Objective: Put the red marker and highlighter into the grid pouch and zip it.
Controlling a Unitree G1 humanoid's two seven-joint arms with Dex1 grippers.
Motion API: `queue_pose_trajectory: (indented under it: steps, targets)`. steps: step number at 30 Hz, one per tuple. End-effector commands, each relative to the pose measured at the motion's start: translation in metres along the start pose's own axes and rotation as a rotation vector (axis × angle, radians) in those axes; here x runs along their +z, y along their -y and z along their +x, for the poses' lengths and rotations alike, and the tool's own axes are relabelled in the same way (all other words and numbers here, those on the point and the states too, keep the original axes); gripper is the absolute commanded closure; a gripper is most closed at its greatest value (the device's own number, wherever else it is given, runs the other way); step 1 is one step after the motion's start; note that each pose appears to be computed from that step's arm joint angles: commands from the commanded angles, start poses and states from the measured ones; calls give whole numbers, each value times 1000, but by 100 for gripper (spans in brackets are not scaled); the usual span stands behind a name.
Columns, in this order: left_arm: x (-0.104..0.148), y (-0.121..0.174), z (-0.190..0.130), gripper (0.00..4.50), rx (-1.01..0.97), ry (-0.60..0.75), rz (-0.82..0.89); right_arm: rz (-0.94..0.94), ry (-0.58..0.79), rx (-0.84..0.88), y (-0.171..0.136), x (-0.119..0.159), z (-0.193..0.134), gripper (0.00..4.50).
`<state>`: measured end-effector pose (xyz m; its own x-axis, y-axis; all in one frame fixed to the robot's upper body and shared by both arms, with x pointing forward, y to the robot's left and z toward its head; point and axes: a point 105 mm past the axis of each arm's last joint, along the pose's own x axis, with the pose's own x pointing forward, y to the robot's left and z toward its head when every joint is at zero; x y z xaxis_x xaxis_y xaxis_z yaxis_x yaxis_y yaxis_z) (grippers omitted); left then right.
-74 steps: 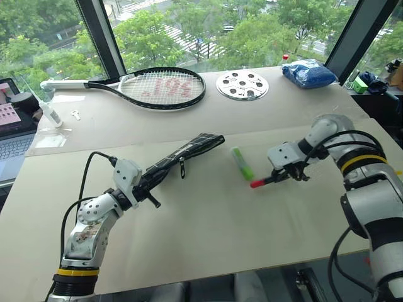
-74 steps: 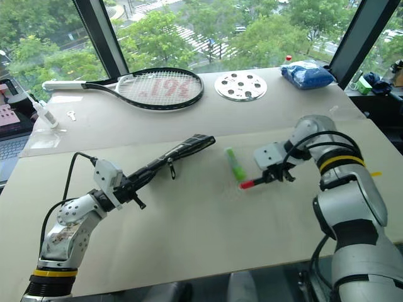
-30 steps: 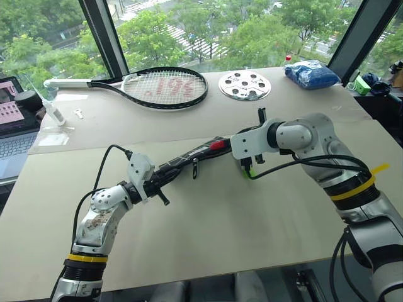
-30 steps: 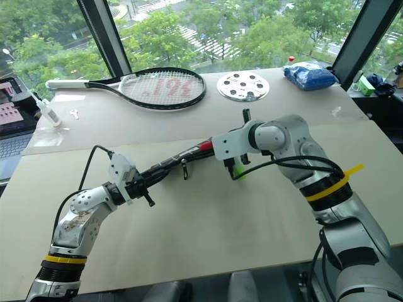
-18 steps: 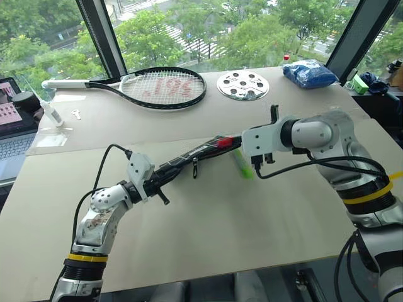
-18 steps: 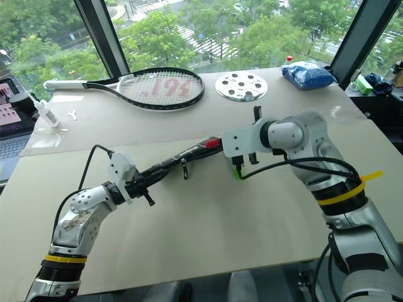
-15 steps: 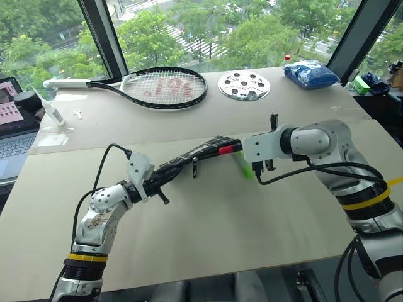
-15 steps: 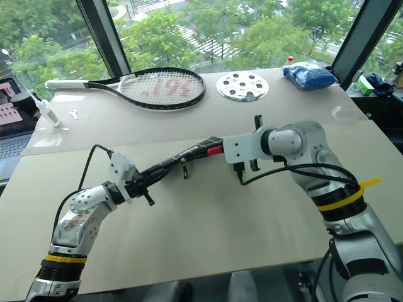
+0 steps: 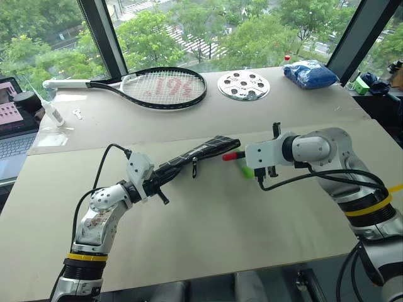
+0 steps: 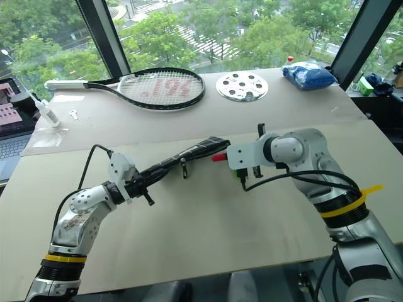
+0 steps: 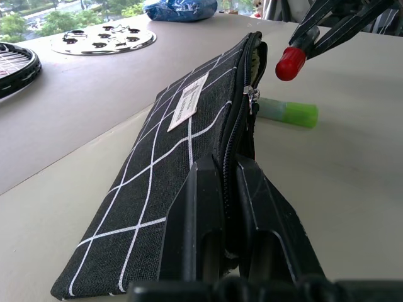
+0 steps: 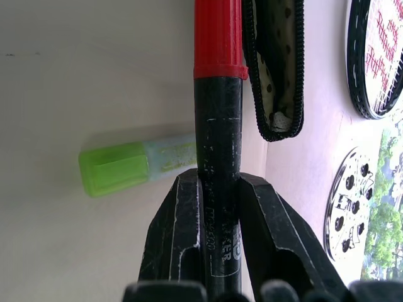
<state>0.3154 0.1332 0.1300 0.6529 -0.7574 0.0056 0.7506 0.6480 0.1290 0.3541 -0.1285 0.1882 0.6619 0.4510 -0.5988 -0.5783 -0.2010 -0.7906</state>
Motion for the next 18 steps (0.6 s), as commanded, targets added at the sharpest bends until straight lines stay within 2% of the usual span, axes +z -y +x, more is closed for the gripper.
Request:
queue_pose_trajectory:
  steps: [1,18]
  targets:
    - [10,-3,-3,450,9,35,26,-30,16,-89,25,10,-15,408]
    - [11,-1,-3,450,17,43,18,-99,-8,-95,33,15,11,408]
